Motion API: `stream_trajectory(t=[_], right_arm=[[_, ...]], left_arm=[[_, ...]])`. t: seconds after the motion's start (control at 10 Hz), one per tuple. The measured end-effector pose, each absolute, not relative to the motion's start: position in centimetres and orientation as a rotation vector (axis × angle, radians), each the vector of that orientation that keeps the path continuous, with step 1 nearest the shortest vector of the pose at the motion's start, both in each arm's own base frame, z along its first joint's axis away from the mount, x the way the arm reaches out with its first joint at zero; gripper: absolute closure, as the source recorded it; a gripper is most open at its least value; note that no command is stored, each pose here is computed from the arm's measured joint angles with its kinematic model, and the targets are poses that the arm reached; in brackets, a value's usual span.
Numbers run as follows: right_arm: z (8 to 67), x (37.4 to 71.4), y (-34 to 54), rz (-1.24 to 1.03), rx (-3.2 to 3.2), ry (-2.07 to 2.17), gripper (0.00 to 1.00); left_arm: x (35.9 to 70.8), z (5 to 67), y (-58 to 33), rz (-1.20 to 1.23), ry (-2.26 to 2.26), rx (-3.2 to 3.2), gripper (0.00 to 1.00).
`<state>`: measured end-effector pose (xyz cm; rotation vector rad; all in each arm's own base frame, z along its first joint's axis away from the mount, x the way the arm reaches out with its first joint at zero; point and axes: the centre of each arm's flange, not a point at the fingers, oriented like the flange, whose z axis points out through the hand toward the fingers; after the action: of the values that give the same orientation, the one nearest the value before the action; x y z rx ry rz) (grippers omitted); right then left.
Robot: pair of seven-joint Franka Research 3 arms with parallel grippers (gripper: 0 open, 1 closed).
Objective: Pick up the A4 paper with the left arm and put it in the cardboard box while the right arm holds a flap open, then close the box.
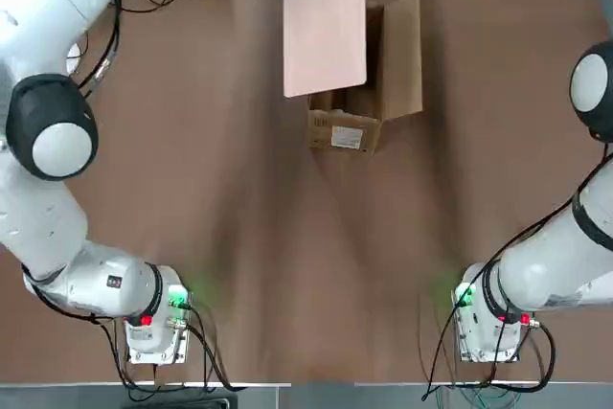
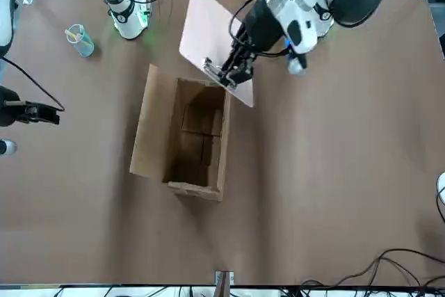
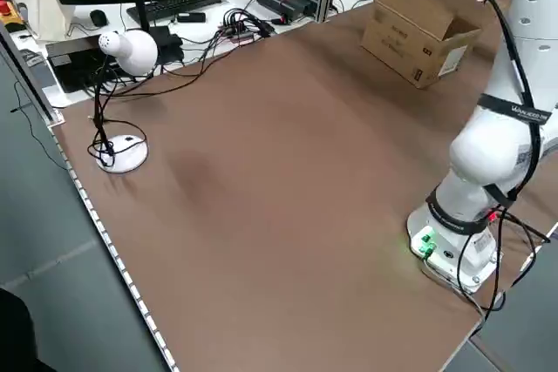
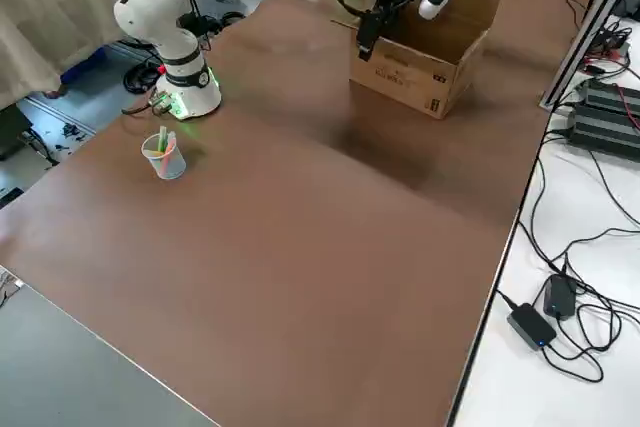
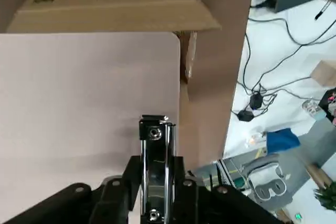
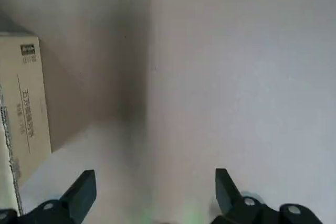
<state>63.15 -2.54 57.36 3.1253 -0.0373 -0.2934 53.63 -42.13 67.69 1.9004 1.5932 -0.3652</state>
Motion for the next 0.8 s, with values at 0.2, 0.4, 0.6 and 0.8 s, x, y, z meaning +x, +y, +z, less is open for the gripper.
stream_trajectory(t=[0.2,0.4,0.6,0.8], right_arm=[[57.3,63.1,-2.4,-0.297,3.126,-0.027,0.0],[57.2,63.1,-2.3,-0.302,3.127,-0.022,0.0],[57.1,63.1,-2.2,-0.305,3.127,-0.02,0.0],[57.1,63.1,-2.2,-0.306,3.127,-0.02,0.0]], left_arm=[[54.1,67.1,-42.8,-0.37,1.58,1.877,0.7],[54.7,67.2,-43.2,-0.355,1.554,1.817,0.7],[55.1,66.5,-44.7,-0.362,1.531,1.733,0.7],[55.6,65.0,-45.9,-0.365,1.529,1.7,0.7]])
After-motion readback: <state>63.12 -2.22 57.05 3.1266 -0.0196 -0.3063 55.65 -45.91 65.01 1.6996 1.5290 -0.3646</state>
